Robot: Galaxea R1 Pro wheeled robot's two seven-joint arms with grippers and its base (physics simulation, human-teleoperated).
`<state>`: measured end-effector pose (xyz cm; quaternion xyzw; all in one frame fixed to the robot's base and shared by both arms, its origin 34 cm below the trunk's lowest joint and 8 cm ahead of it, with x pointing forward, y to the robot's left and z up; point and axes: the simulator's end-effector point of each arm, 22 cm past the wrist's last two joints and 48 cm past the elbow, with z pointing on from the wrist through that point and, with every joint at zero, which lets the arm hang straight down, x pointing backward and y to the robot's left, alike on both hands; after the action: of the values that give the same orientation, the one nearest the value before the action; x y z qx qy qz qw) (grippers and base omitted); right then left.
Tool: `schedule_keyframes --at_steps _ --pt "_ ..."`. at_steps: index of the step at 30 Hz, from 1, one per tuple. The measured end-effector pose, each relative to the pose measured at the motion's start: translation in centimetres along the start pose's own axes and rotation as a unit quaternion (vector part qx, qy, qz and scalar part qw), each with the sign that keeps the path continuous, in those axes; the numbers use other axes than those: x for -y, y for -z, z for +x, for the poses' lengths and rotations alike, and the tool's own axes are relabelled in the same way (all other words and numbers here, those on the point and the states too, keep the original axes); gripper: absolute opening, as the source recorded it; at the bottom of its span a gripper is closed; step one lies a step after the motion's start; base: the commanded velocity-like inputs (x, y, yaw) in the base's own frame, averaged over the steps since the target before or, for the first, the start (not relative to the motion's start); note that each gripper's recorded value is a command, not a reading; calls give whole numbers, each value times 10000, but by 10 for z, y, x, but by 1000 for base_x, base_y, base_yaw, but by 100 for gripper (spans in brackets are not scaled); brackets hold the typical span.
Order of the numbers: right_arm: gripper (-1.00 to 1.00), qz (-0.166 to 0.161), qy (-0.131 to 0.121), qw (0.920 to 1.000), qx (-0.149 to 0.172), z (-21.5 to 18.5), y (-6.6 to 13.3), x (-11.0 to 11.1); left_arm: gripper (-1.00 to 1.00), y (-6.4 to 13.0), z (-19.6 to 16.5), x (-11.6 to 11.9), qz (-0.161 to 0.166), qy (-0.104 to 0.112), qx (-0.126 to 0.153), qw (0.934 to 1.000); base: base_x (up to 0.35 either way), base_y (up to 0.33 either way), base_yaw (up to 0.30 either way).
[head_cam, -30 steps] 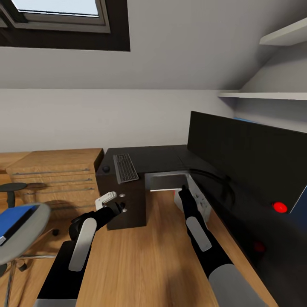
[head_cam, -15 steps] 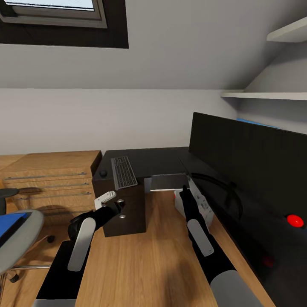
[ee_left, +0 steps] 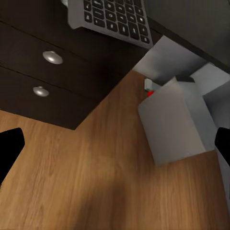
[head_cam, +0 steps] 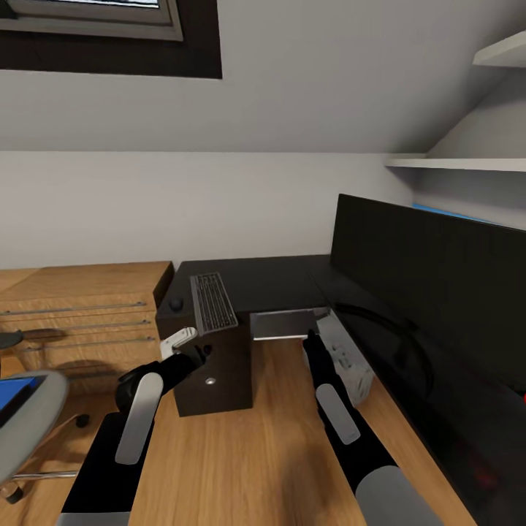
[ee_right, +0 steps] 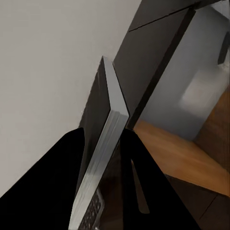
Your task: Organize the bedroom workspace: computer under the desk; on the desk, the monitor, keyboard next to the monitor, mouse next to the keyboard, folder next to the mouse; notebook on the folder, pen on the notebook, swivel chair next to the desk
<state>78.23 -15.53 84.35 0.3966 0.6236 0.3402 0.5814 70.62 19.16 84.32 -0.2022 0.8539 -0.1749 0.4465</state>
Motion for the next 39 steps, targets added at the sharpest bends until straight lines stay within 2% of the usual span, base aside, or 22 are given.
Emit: schedule_keyframes --at_steps 6,28,39 --pt "-100 149 49 9998 -144 10 1 15 100 0 0 0 1 -6 -2 10000 310 94 0" --pt "-100 159 31 9998 -151 11 1 15 100 0 0 -1 -9 -8 2 10000 291 182 0" --pt "-100 164 38 9998 -146 11 1 16 100 0 0 -1 -16 -9 0 10000 89 65 0"
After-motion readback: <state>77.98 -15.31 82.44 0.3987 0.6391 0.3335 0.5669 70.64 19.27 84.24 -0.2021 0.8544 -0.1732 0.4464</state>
